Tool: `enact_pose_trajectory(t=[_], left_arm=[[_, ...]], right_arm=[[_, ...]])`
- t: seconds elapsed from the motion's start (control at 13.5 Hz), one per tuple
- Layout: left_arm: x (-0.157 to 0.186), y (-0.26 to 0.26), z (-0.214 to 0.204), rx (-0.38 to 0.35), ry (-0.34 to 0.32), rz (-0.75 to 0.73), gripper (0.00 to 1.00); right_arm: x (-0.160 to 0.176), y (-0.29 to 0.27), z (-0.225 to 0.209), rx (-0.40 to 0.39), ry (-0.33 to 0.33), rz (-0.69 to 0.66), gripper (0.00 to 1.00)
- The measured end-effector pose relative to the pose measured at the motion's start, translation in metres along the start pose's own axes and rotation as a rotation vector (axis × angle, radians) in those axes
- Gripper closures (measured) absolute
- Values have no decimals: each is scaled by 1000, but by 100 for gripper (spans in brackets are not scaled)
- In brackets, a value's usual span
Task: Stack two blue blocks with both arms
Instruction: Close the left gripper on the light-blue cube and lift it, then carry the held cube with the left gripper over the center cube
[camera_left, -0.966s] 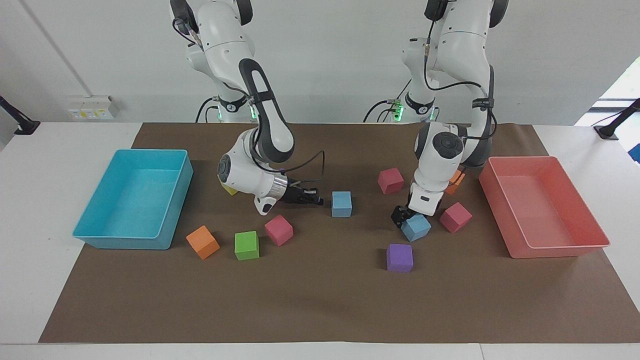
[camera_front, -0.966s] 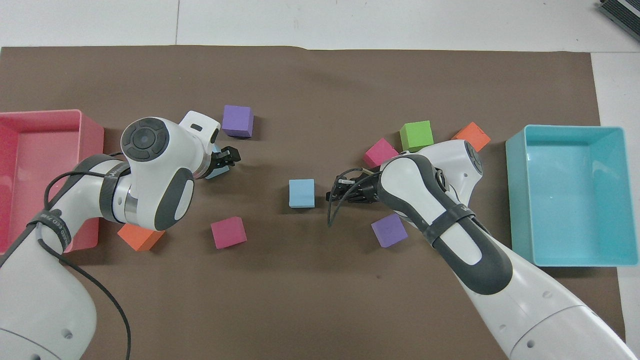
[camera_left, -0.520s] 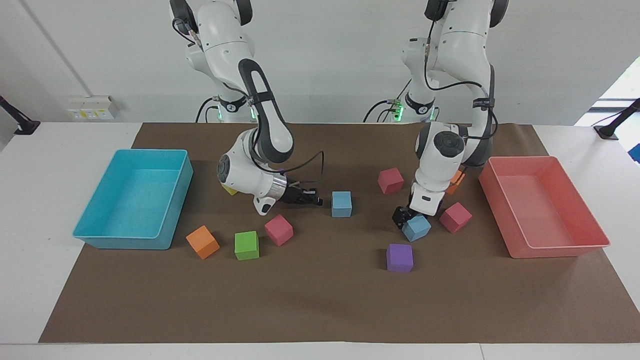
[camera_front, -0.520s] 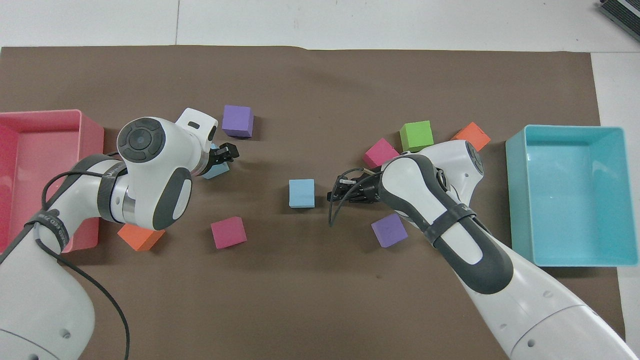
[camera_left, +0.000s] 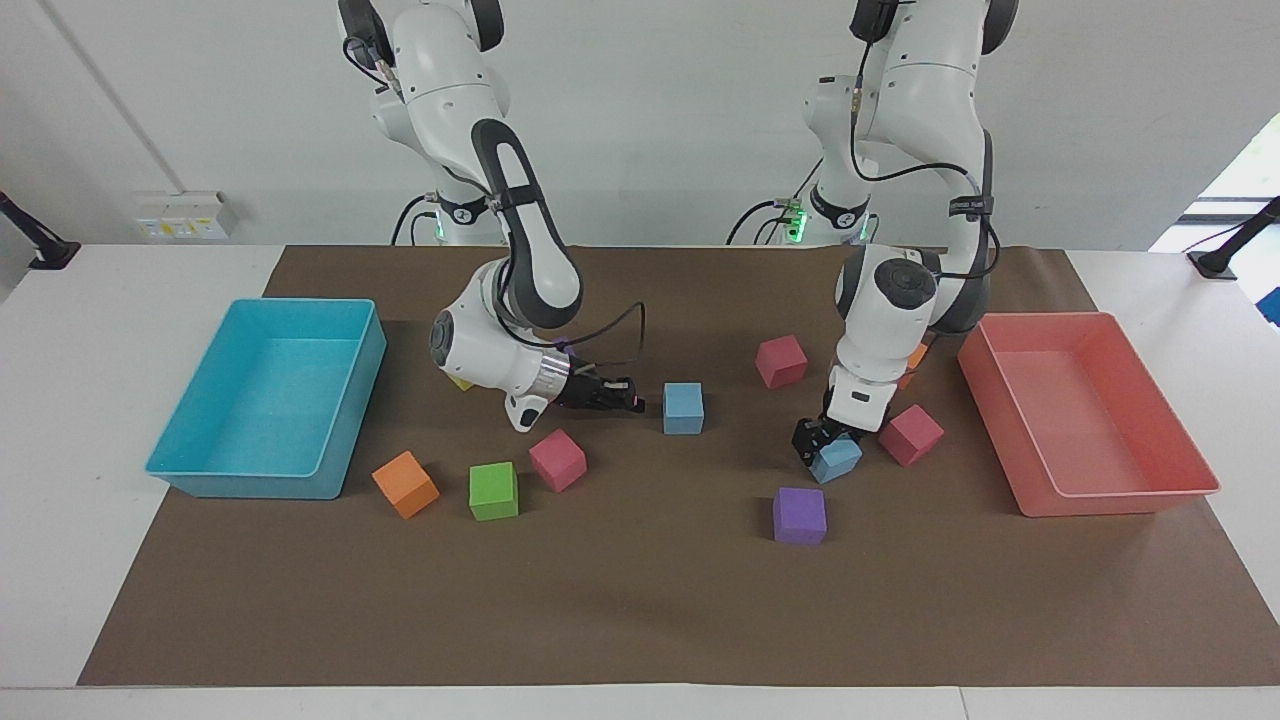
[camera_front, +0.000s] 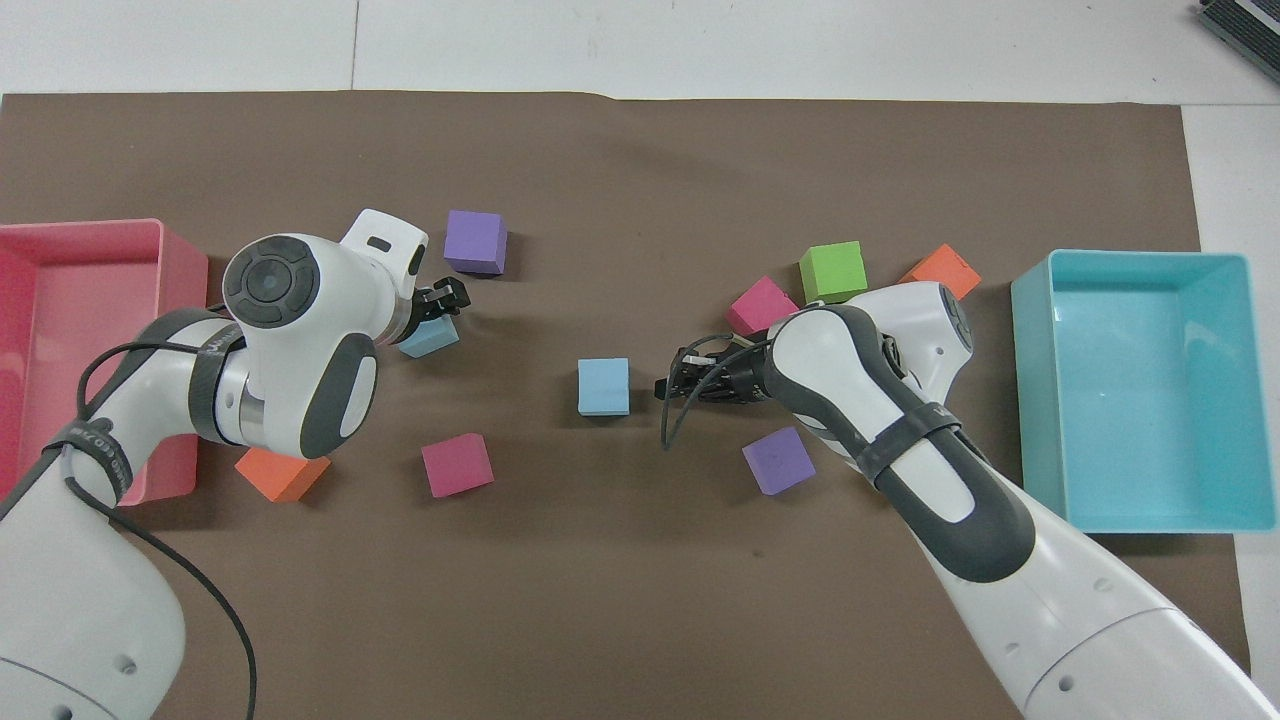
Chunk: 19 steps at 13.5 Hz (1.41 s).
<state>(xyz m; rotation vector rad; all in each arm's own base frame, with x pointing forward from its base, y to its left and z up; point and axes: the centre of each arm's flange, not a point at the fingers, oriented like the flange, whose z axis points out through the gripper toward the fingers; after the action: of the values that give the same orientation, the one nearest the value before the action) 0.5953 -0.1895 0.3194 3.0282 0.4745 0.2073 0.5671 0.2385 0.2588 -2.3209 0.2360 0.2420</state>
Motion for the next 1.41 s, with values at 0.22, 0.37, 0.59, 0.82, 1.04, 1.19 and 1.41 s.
enact_pose_trajectory(t=[0.22, 0.37, 0.59, 0.82, 1.04, 1.19, 1.41], left_arm=[[0, -2, 0, 4, -3, -2, 34], [0, -2, 0, 18, 7, 21, 39], [0, 0, -5, 87, 44, 113, 42], [-2, 10, -31, 98, 52, 138, 42], [-31, 46, -65, 105, 42, 206, 42], [-53, 69, -83, 101, 43, 252, 42], [-86, 98, -98, 95, 41, 320, 42]], right_arm=[[0, 0, 0, 0, 0, 0, 99], [0, 1, 0, 0, 0, 2, 99], [0, 2, -1, 0, 1, 3, 99], [0, 2, -1, 0, 0, 3, 99], [0, 2, -1, -1, 0, 3, 99], [0, 3, 0, 0, 0, 5, 99], [0, 3, 0, 5, 1, 10, 99]])
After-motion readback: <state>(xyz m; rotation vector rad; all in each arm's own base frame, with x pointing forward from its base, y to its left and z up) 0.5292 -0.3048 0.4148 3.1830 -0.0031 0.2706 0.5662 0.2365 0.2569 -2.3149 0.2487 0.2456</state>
